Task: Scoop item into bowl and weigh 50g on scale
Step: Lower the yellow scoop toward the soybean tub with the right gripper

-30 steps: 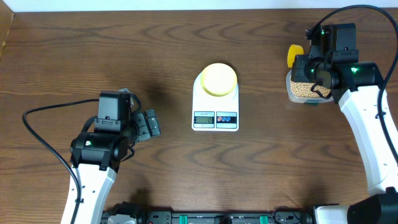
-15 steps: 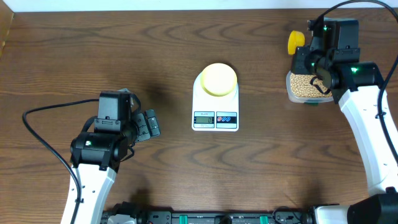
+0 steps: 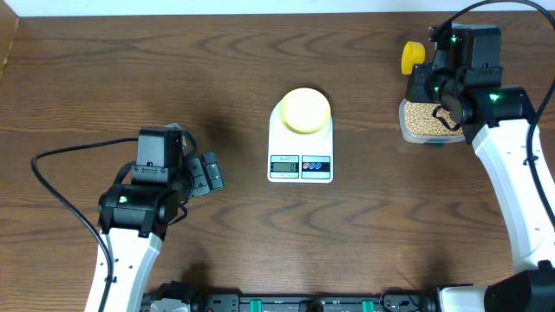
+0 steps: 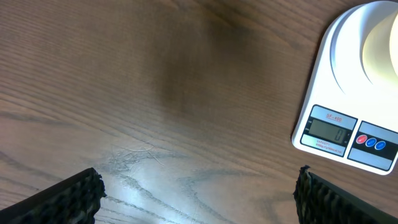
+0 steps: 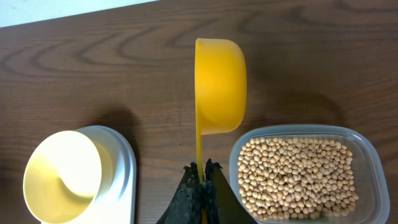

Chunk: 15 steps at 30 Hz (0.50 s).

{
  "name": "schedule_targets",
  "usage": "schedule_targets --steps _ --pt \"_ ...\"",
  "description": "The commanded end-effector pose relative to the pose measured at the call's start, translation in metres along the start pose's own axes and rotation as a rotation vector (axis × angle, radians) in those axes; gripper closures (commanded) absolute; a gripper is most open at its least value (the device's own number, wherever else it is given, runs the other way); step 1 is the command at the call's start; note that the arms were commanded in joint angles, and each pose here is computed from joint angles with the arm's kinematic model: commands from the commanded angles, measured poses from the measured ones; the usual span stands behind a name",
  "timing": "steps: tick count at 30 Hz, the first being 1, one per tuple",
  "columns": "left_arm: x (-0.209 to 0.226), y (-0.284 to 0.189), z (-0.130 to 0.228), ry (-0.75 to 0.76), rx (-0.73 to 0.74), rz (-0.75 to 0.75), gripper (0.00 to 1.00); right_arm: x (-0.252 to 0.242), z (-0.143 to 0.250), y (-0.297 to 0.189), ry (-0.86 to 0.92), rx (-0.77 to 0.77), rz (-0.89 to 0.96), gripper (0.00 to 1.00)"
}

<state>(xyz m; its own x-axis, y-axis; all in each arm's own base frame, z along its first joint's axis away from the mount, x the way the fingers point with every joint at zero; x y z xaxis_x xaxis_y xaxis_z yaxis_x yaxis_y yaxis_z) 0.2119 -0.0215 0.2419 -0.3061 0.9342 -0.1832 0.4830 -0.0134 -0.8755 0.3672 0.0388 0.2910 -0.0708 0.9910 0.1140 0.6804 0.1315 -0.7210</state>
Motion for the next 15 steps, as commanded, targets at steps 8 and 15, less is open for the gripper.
schedule_targets --steps 8,15 --pt "0.0029 0.0009 -0.0007 0.005 -0.004 -0.024 0.0 -0.0014 -0.0021 -0.003 0.016 -0.011 0.009 0.99" --pt "0.0029 0.0009 -0.0007 0.005 -0.004 -0.024 0.0 -0.0015 -0.0004 -0.003 0.018 0.0 0.01 0.99"
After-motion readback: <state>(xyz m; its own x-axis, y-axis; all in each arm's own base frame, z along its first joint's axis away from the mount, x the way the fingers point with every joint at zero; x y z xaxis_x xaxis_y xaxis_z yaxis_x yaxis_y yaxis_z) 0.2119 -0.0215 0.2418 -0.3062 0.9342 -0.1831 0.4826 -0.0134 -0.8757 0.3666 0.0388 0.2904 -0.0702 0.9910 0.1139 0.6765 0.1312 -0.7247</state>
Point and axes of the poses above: each gripper's point midway between its finger pads, its own y axis out along the fingers, its own x axis along the line the jaws close on, z = x × y, the point moved 9 cm from there along -y, back along the fingers, and after that the axes turned 5 degrees about -y, right-handed, at the moved point
